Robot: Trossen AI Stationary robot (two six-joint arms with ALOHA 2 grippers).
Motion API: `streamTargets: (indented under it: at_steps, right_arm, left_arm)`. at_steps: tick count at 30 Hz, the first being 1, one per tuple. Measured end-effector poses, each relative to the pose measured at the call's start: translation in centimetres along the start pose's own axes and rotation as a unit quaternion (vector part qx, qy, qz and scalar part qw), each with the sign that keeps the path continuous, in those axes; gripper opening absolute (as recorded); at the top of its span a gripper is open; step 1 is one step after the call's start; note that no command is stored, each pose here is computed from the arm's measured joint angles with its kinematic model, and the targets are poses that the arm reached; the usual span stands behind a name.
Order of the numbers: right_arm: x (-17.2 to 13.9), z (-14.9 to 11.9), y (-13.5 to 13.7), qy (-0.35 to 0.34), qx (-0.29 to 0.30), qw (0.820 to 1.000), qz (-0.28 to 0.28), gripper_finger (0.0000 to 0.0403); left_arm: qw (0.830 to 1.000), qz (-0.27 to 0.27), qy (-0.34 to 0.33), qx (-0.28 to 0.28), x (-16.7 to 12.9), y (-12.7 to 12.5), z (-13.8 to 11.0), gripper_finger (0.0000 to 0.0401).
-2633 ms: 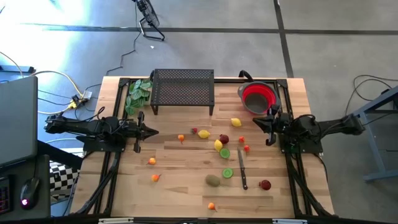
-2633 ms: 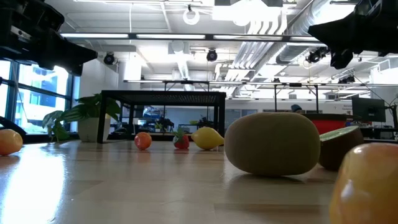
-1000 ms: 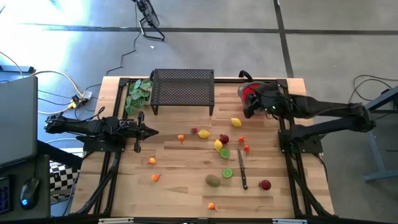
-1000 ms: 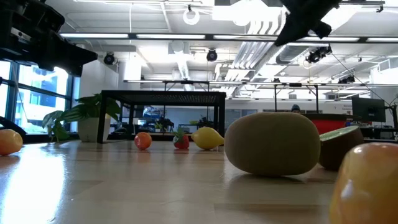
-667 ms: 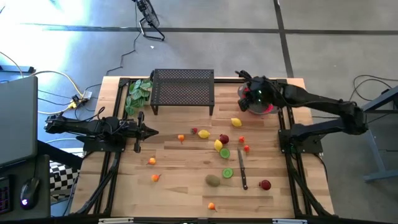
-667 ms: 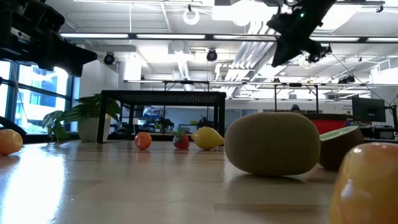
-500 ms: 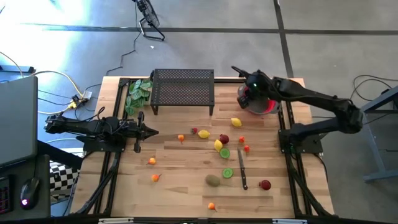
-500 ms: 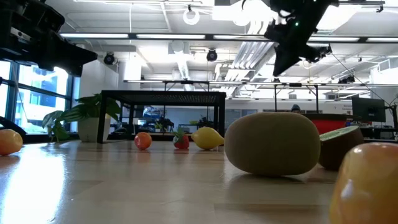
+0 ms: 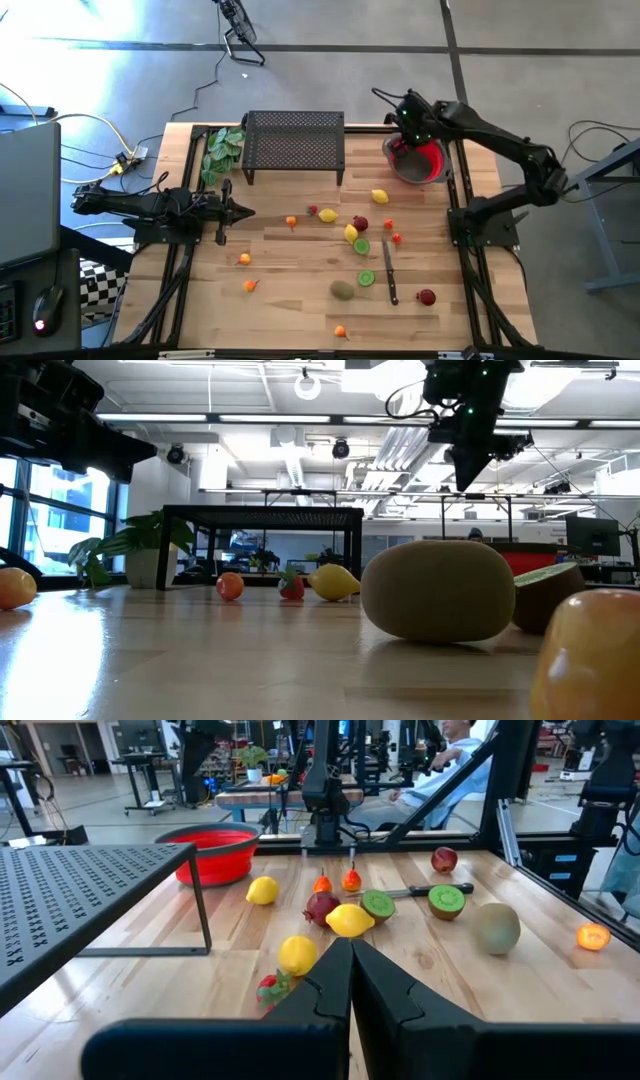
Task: Pick & Place Fruit
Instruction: Put the red strainer bowl on the shelf
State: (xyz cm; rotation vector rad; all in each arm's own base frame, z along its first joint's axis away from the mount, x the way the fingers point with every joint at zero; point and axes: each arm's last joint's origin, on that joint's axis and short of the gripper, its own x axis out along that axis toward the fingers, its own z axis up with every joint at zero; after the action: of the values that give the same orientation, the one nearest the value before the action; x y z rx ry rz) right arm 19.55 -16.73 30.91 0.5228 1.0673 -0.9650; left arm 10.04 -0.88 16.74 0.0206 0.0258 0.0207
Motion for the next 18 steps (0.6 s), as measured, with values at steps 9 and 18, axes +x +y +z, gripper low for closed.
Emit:
streamTargets:
  at_steps: [9, 18]
  right_arm:
    - [0.8, 1.9, -1.4, 0.016, -0.103, 0.994, -0.028, 0.0003]
    - [1.8, 2.8, -2.0, 0.009, -0.168, 0.983, -0.079, 0.0011]
  left_arm:
    - [1.0, 0.0, 0.0, 0.0, 0.0, 0.0, 0.0, 0.0003]
    - [1.0, 0.0, 0.0, 0.0, 0.0, 0.0, 0.0, 0.0003]
